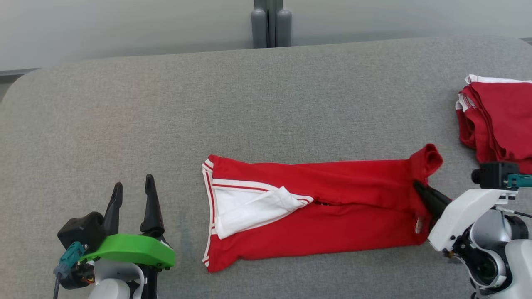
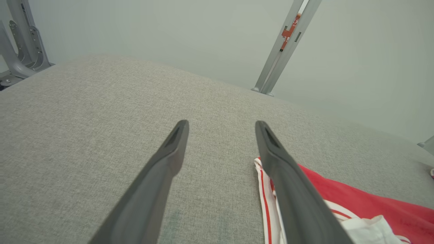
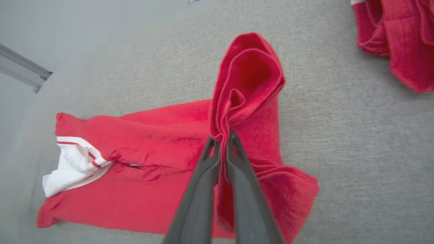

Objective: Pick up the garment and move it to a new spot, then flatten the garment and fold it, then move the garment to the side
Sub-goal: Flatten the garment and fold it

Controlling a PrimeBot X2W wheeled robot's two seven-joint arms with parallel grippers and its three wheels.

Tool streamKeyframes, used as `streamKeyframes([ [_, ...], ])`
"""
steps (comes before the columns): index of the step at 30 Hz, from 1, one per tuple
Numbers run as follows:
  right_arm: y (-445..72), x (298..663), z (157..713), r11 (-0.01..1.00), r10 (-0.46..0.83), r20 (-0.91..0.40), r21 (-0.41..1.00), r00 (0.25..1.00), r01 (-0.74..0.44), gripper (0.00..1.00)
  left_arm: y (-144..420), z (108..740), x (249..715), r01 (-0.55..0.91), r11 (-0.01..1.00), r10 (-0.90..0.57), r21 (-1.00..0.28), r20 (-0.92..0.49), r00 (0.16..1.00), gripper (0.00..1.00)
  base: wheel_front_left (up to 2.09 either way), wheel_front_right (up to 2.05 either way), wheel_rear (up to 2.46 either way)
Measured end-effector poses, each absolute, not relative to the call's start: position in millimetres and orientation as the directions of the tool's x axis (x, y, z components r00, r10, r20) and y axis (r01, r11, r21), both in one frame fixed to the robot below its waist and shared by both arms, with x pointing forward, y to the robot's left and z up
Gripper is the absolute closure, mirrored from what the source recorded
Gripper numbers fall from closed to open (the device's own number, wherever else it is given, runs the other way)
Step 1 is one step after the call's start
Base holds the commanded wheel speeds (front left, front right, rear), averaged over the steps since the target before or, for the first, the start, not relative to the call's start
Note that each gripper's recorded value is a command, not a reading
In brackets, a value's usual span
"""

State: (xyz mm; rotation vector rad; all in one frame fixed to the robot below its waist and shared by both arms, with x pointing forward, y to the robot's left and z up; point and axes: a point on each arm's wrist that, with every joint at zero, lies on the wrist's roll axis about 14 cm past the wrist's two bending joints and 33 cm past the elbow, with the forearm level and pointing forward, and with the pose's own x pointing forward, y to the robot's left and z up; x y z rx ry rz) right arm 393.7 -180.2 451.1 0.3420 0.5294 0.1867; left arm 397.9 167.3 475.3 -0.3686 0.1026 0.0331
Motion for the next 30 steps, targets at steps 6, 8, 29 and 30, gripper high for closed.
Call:
streamKeyframes([
  [6,-114,391,480,0.842,0.448,-0.365,0.480,0.816,-0.247,1.00,176,479,390,-0.071,0.930,0.038,-0.360,-0.099,0.994,0.00,0.00,0.00,0.00],
  [8,-90,390,487,0.802,0.505,-0.332,0.521,0.797,-0.291,1.00,179,480,387,-0.075,0.930,0.043,-0.360,-0.097,0.994,0.00,0.00,0.00,0.00],
  [29,85,375,477,0.525,0.824,-0.257,0.680,0.506,-0.511,1.00,207,486,354,-0.146,0.921,0.121,-0.361,-0.092,0.988,0.00,0.00,0.00,0.00],
  [30,89,376,475,0.521,0.827,-0.259,0.684,0.499,-0.510,1.00,209,485,352,-0.153,0.920,0.127,-0.361,-0.094,0.987,0.00,0.00,0.00,0.00],
])
